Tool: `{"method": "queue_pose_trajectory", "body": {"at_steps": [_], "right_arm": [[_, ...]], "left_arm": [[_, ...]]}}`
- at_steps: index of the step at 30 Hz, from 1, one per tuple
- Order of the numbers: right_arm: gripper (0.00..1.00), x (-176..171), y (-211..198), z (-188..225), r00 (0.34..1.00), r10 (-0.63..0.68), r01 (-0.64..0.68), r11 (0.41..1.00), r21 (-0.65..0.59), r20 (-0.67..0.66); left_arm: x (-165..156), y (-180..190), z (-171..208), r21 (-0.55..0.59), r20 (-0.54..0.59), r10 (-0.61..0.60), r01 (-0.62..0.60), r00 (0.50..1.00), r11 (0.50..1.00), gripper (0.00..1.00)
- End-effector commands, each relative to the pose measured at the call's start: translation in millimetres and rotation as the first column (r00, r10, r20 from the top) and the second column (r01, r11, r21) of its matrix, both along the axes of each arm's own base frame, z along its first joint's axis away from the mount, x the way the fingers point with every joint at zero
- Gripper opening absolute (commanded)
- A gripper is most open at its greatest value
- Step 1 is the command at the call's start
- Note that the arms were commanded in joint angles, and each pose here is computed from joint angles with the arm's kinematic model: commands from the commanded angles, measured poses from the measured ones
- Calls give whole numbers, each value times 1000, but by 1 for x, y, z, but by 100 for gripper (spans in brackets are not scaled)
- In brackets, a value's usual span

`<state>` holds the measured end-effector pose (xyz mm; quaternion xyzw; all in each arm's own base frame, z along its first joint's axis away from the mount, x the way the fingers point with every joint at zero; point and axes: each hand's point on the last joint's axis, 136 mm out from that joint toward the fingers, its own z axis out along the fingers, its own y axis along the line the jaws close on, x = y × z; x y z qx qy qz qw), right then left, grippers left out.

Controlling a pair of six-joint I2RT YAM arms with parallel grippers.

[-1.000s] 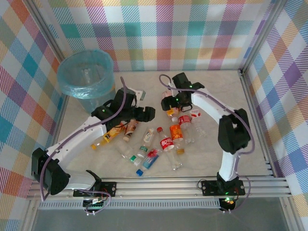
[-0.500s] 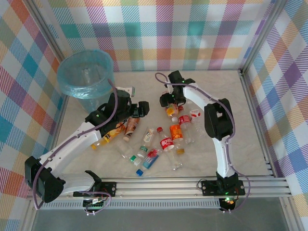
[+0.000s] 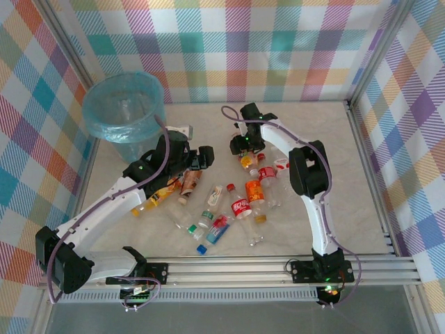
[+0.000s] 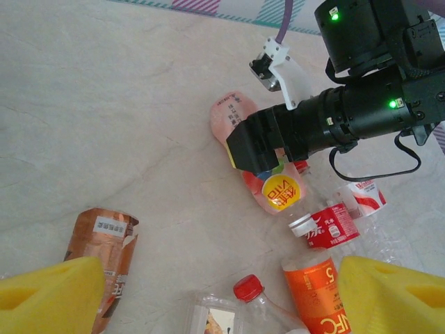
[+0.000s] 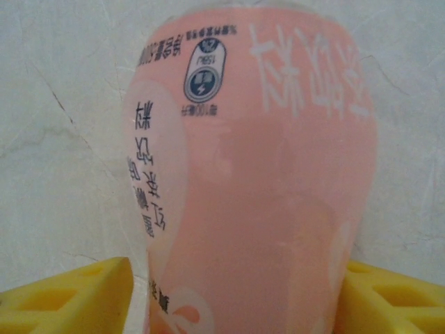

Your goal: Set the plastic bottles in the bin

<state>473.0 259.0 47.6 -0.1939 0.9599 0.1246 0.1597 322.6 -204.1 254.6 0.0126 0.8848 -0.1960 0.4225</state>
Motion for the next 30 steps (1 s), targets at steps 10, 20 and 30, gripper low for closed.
{"method": "queue_pose_trajectory", "body": {"at_steps": [10, 20, 30], "right_arm": [[59, 1, 23, 89, 989, 61, -83, 983, 163, 134], [56, -36, 39, 214, 924, 85, -244, 883, 402, 373], [53, -111, 65, 268, 881, 204, -452, 629, 632, 428]], "left_arm": [[0, 28, 37, 33, 96, 83, -86, 992, 996, 90], [18, 20, 92, -67, 184, 48, -37, 982, 997, 99], [27, -31, 105, -227, 175, -124, 163, 977, 960, 100]]}}
